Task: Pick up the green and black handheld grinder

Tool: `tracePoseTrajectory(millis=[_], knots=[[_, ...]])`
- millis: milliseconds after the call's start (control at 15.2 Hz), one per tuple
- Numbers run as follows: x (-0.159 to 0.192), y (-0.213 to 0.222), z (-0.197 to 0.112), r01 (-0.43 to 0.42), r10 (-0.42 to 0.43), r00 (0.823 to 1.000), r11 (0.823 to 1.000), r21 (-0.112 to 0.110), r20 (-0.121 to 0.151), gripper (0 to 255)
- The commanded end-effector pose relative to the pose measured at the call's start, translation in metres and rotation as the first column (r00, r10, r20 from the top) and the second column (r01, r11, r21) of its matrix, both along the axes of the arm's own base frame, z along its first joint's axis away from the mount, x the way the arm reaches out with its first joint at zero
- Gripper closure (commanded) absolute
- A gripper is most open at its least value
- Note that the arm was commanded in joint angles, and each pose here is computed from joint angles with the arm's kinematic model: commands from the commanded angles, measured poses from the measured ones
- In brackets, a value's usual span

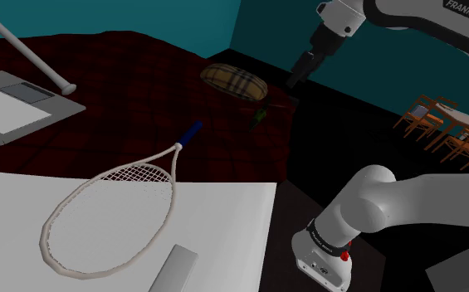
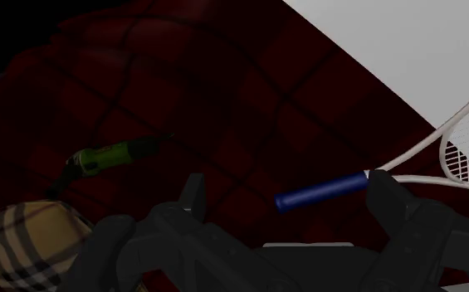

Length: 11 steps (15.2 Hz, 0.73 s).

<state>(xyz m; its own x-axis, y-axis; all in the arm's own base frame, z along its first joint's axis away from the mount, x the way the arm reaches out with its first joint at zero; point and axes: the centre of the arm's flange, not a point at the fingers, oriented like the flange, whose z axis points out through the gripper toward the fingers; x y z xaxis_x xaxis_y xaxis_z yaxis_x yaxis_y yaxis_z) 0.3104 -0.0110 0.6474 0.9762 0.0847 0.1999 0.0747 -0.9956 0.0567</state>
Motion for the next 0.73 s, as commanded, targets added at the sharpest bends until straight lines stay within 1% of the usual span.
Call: tracePoseTrajectory(millis=[0, 660], knots=[[0.000, 0.000, 0.000, 0.000, 0.000, 1.000, 1.000, 0.000, 0.000, 0], [0.080, -0.087, -0.058, 0.031, -0.033, 0.998, 0.999, -0.038, -0.046, 0]])
